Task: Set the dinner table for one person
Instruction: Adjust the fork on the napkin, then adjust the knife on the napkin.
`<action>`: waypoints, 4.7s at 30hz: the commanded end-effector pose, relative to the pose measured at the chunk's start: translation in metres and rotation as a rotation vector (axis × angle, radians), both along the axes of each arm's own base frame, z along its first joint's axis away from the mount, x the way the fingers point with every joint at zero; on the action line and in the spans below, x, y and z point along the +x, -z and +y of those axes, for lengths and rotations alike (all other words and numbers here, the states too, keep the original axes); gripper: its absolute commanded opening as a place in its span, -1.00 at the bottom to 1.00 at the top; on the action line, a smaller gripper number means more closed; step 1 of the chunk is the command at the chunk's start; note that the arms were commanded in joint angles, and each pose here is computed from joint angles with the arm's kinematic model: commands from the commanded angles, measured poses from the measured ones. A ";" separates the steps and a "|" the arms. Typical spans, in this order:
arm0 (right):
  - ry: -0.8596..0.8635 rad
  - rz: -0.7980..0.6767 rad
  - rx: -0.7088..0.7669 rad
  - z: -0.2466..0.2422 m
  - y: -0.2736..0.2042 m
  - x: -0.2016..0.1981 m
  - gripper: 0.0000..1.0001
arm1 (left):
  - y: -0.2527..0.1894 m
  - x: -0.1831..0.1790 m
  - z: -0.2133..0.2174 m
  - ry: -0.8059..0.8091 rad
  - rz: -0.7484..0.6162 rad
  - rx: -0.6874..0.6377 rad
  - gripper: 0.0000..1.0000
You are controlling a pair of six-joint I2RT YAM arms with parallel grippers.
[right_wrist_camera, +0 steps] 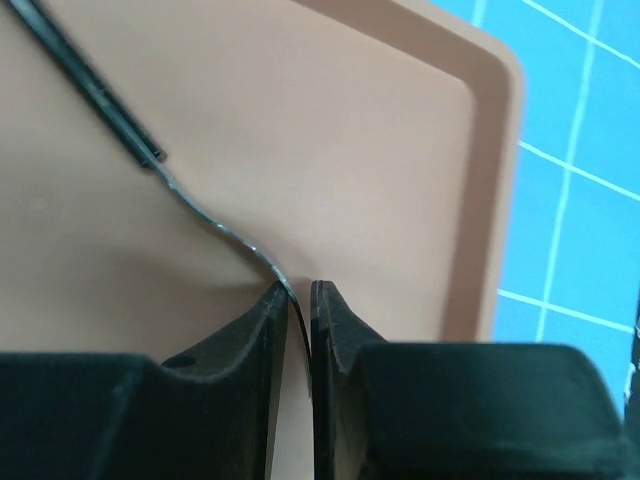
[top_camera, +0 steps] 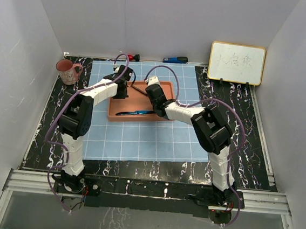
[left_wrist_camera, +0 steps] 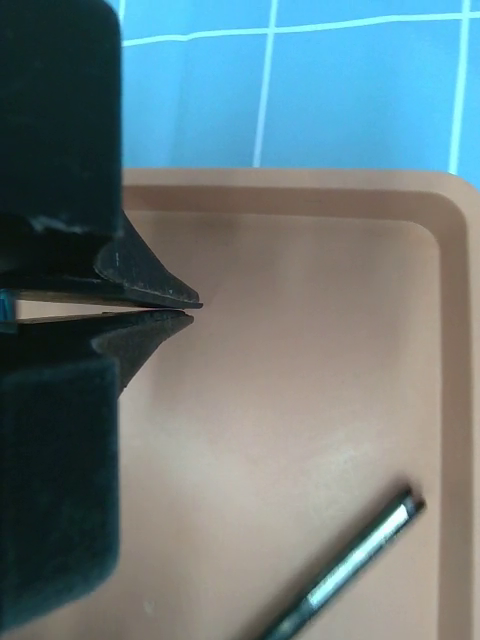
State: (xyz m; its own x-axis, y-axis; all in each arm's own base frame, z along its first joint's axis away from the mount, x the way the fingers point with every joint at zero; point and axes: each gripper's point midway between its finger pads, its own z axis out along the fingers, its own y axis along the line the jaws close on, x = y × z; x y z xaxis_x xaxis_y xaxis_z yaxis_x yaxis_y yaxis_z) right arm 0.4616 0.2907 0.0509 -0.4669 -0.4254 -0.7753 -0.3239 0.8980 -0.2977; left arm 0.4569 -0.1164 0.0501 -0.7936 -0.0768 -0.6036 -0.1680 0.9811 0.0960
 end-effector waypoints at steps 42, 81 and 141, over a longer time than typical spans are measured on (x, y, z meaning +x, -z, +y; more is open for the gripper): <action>-0.400 0.198 0.179 0.042 -0.043 -0.031 -0.13 | -0.042 -0.014 -0.002 0.044 -0.019 -0.074 -0.55; -0.430 0.279 0.022 0.037 0.052 -0.013 -0.60 | -0.042 -0.017 0.004 0.053 -0.015 -0.042 0.00; -0.321 0.249 0.142 0.015 -0.008 -0.013 -0.13 | -0.014 0.031 -0.034 0.557 0.042 -0.193 0.54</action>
